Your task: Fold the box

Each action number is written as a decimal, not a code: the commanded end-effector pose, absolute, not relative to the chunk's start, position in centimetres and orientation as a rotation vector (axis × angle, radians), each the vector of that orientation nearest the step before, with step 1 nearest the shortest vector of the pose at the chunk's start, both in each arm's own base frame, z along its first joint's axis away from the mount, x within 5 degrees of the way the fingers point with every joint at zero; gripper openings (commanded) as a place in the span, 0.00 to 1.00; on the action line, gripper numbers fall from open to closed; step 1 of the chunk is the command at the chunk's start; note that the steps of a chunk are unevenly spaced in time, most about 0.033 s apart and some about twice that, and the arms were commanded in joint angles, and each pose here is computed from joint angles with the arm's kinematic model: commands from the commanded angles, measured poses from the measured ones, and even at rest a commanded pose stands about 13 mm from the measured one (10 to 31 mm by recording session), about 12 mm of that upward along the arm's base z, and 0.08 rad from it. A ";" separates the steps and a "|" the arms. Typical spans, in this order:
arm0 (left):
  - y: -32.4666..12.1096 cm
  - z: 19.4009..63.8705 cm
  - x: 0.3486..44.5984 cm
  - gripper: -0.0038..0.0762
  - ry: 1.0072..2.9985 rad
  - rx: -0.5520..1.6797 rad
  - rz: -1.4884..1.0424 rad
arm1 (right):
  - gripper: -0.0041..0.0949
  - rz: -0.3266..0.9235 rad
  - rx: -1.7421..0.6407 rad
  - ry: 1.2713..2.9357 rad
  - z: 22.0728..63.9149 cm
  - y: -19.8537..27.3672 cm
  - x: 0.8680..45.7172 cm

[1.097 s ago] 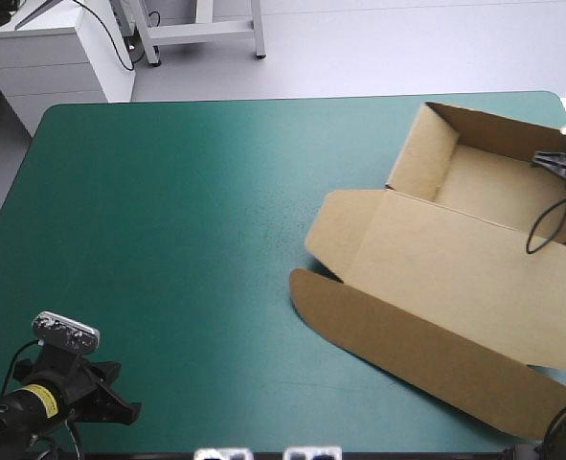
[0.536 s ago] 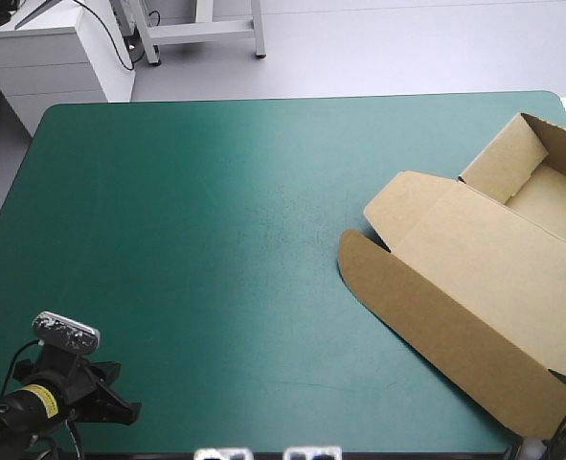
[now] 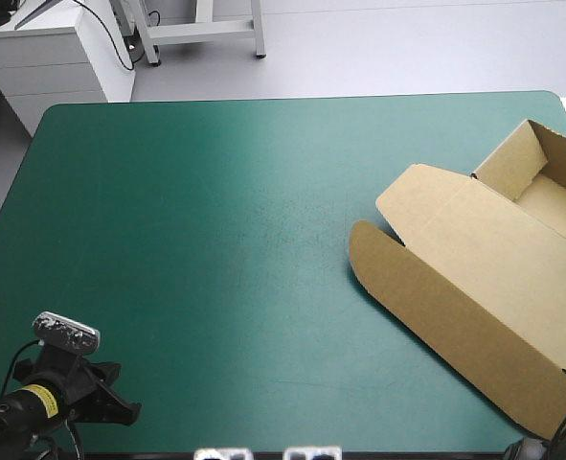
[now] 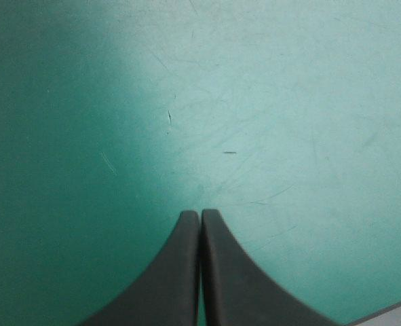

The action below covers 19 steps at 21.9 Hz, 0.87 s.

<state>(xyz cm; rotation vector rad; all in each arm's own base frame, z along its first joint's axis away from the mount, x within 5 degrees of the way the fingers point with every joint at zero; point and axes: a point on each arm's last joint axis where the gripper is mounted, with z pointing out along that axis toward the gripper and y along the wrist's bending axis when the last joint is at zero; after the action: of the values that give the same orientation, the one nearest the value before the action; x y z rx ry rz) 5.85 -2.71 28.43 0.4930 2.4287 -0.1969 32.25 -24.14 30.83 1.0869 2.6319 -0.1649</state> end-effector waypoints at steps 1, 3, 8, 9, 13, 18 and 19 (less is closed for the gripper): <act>-3.0 29.4 6.2 0.04 2.371 0.482 -0.221 | 0.53 -0.197 1.010 2.513 36.6 -22.6 29.9; -3.0 29.4 6.2 0.04 2.371 0.482 -0.221 | 0.53 -0.184 0.995 2.468 38.2 -21.8 29.1; -2.8 29.2 6.0 0.04 2.411 0.490 -0.204 | 0.33 0.017 0.722 2.343 43.9 -16.2 25.3; -2.8 29.1 6.0 0.04 2.412 0.490 -0.204 | 0.29 0.029 0.713 2.333 44.3 -15.4 24.6; -2.7 29.2 6.1 0.04 2.405 0.492 -0.180 | 0.05 0.017 0.476 2.321 45.1 -8.7 20.2; -2.6 29.4 6.4 0.04 2.356 0.490 -0.155 | 0.04 0.086 0.175 2.343 43.5 -2.9 16.4; -2.6 29.5 6.5 0.04 2.344 0.488 -0.159 | 0.04 0.100 0.116 2.340 43.1 -1.9 15.4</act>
<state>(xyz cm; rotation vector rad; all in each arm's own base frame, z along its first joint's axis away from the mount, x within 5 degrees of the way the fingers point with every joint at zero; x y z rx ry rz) 5.90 -2.39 28.36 0.5021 2.4340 -0.1450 17.43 -3.80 42.73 0.2424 2.4148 0.0895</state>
